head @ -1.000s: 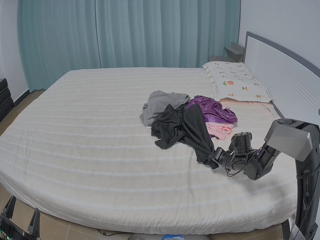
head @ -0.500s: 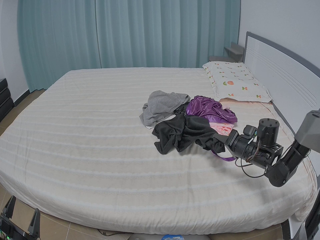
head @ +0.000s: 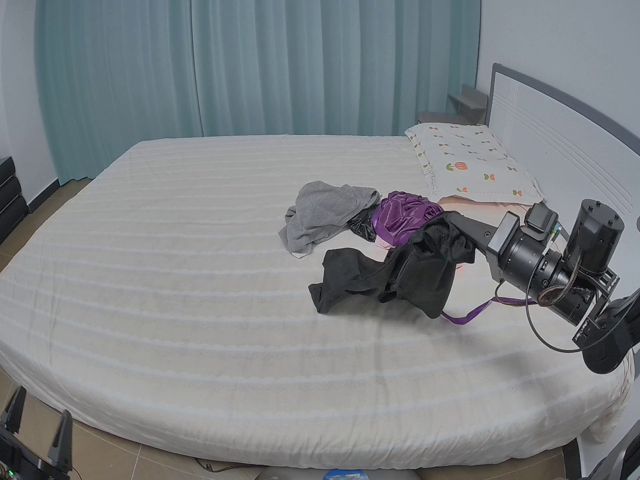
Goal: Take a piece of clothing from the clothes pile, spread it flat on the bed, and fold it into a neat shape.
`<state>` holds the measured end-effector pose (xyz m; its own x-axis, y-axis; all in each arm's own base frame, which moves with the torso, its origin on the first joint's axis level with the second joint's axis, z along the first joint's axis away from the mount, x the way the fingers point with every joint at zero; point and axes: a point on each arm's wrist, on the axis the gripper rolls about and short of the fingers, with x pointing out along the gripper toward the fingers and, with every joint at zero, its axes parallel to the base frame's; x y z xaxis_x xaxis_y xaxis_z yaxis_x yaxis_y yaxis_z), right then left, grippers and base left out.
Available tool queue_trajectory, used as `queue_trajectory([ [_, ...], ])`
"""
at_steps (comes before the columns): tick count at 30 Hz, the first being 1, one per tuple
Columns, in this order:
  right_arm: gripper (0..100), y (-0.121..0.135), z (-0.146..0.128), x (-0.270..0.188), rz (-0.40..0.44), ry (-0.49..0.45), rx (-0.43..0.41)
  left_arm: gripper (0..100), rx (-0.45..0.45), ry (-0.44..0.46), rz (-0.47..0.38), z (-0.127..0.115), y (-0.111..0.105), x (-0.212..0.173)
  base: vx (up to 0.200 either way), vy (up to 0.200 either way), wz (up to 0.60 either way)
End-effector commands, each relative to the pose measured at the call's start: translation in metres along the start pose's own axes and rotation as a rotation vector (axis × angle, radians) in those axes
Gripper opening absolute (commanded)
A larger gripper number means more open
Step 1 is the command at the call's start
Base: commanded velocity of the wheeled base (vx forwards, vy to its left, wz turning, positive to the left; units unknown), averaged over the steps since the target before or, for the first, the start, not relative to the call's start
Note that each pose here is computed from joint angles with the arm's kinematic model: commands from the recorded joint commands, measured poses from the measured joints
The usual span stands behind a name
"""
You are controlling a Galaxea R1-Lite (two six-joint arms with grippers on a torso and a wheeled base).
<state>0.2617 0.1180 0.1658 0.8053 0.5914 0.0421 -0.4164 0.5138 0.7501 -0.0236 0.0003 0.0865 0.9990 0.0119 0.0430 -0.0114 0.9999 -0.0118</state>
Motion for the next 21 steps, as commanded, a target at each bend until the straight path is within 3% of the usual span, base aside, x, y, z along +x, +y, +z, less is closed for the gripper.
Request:
queue_trajectory([
  [1, 0, 0.005, 0.003, -0.001, 0.017, -0.012, -0.005, 100, -0.216, -0.240, -0.034, 0.102, -0.001, -0.005, 0.000, 0.000, 0.00],
  [2, 0, 0.000, -0.001, 0.003, 0.004, 0.003, 0.000, 100, -0.212, -0.190, -0.017, 0.123, -0.001, 0.011, 0.000, 0.000, 0.00],
  [3, 0, -0.001, -0.004, 0.004, 0.005, 0.008, -0.001, 100, -0.179, -0.162, -0.016, 0.125, -0.002, 0.017, 0.000, 0.000, 0.00],
  [7, 0, 0.014, 0.005, 0.007, 0.058, -0.025, -0.020, 100, -0.040, 0.094, -0.026, 0.084, -0.002, 0.047, 0.000, 0.000, 0.00],
  [8, 0, 0.015, 0.006, 0.007, 0.060, -0.027, -0.020, 100, -0.040, 0.094, -0.026, 0.084, -0.002, 0.047, 0.000, 0.000, 0.00],
  [9, 0, 0.027, 0.016, 0.005, 0.094, -0.059, -0.032, 100, -0.021, 0.203, -0.089, 0.067, -0.004, 0.059, 0.000, 0.000, 0.00],
  [14, 0, 0.042, 0.023, -0.005, 0.123, -0.069, -0.038, 100, -0.026, 0.241, -0.248, 0.071, -0.013, 0.086, 0.000, 0.000, 0.00],
  [16, 0, 0.041, 0.022, -0.004, 0.120, -0.059, -0.035, 100, -0.019, 0.303, -0.288, 0.068, -0.019, 0.107, 0.000, 0.000, 0.00],
  [19, 0, 0.043, 0.017, -0.004, 0.124, -0.041, -0.031, 100, -0.006, 0.476, -0.353, 0.047, -0.035, 0.143, 0.000, 0.000, 0.00],
  [21, 0, 0.045, 0.017, -0.004, 0.129, -0.041, -0.032, 100, -0.015, 0.511, -0.364, 0.041, -0.040, 0.153, 0.000, 0.000, 0.00],
])
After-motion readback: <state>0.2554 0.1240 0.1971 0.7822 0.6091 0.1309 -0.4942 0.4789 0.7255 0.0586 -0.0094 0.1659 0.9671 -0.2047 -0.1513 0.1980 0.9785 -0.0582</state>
